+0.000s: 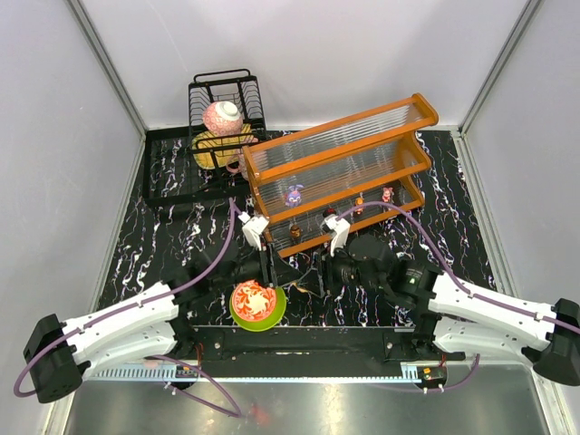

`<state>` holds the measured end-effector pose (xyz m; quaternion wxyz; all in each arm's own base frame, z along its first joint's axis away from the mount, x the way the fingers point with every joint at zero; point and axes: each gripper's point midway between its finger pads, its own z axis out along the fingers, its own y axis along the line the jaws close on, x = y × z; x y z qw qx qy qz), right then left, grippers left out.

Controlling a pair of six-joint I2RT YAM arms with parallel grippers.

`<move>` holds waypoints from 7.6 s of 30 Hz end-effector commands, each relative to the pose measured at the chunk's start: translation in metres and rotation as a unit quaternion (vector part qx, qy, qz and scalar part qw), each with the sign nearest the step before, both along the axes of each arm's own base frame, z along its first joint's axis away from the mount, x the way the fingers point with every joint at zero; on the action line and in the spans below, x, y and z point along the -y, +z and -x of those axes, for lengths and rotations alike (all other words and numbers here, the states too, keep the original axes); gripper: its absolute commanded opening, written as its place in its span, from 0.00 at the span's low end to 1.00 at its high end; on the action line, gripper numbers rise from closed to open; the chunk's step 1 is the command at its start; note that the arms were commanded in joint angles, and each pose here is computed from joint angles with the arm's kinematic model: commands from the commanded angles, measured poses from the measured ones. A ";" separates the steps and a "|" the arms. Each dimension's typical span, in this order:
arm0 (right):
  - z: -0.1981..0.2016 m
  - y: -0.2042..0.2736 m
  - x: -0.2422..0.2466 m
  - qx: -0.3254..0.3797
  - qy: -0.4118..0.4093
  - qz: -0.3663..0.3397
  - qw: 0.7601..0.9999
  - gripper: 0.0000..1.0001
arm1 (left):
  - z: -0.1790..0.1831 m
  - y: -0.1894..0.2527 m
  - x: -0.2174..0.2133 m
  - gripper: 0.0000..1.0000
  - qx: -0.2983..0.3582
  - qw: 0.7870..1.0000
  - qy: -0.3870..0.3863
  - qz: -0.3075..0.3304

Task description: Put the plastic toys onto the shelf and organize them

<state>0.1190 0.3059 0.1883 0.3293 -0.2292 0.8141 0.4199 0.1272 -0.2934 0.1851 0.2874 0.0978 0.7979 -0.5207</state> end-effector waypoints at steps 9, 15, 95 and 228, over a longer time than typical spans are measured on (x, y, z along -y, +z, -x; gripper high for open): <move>0.003 0.067 -0.001 0.011 -0.035 -0.218 0.975 0.68 | 0.000 0.056 -0.019 0.00 0.058 0.982 0.051 0.170; 0.001 0.057 -0.003 -0.044 -0.063 -0.234 0.969 0.68 | -0.005 0.067 -0.034 0.00 0.075 0.973 0.091 0.200; 0.000 0.034 0.030 -0.217 -0.147 -0.096 0.960 0.00 | -0.018 0.059 -0.083 0.84 0.299 0.946 0.071 -0.099; -0.033 0.073 0.077 0.000 -0.203 -0.064 0.977 0.58 | 0.027 0.039 0.008 0.00 0.280 0.959 -0.009 -0.036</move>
